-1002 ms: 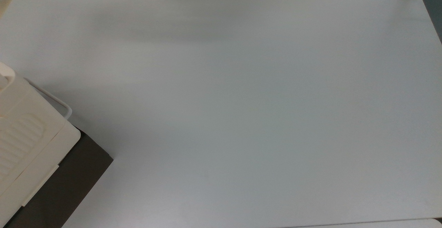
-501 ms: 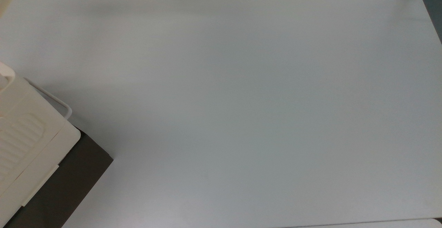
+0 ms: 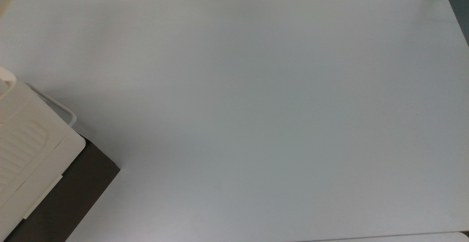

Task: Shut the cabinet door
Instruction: 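Lower the gripper to the outer face of the open door, then push the door with the gripper, swinging it shut against the cabinet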

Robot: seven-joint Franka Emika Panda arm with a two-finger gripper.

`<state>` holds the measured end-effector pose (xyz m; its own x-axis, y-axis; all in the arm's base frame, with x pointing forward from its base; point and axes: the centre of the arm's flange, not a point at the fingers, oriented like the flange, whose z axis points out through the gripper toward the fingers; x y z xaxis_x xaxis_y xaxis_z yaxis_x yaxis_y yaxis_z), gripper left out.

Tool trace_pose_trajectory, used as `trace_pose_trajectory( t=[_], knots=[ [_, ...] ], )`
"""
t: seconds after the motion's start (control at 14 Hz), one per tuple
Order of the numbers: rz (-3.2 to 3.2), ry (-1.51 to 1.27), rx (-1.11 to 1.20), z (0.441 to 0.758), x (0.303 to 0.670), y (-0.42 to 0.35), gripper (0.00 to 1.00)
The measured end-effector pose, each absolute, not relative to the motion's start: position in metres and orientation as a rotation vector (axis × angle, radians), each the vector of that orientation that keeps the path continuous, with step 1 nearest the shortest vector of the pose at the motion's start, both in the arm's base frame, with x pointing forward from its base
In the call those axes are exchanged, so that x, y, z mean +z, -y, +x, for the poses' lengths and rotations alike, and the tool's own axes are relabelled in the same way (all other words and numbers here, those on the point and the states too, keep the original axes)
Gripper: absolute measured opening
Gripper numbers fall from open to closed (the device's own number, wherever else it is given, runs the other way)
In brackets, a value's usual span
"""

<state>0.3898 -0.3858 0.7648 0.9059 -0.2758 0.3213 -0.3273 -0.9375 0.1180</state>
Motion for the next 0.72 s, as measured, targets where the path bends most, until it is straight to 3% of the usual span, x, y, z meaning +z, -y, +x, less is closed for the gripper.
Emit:
trace_pose_trajectory(
  t=[0.36, 0.72],
  knots=[
    [2.932, 0.447, 0.443, 0.357, 0.749, 0.428, 0.01],
    [3.015, 0.425, 0.369, 0.390, 0.704, 0.430, 0.01]
  ],
)
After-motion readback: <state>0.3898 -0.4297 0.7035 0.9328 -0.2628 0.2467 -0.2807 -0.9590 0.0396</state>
